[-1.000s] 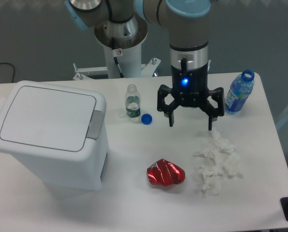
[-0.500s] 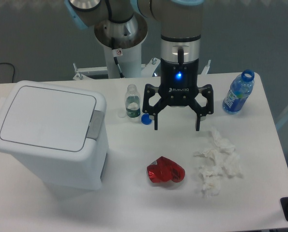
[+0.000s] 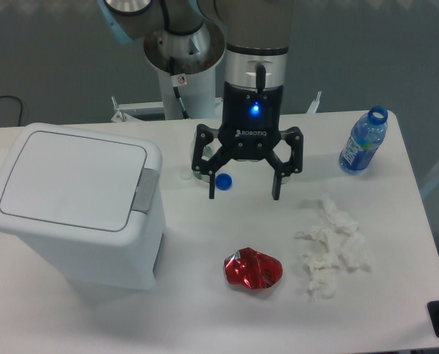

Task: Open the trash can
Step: 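Move the open gripper across the table toward the white trash can, then lower the gripper onto the trash can lid edge and flip it open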

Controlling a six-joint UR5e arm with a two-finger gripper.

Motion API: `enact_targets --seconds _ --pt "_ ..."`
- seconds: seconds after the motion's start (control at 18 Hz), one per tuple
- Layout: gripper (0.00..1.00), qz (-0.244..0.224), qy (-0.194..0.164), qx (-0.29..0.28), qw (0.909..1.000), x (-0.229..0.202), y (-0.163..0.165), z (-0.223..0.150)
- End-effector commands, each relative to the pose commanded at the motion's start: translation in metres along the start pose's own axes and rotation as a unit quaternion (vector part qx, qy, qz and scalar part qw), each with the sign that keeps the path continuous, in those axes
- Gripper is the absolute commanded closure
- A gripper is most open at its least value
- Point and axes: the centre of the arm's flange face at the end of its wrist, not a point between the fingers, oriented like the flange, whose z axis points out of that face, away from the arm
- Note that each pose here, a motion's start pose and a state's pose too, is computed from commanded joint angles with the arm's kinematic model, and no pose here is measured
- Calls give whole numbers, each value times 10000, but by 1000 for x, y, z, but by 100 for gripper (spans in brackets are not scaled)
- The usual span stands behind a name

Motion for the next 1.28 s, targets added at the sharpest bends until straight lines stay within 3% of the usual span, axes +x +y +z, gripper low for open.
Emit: enact_targets --seconds 0.61,1.28 --pt "0 124 236 -262 9993 36 20 22" --pt "0 206 319 -399 9985 45 30 33"
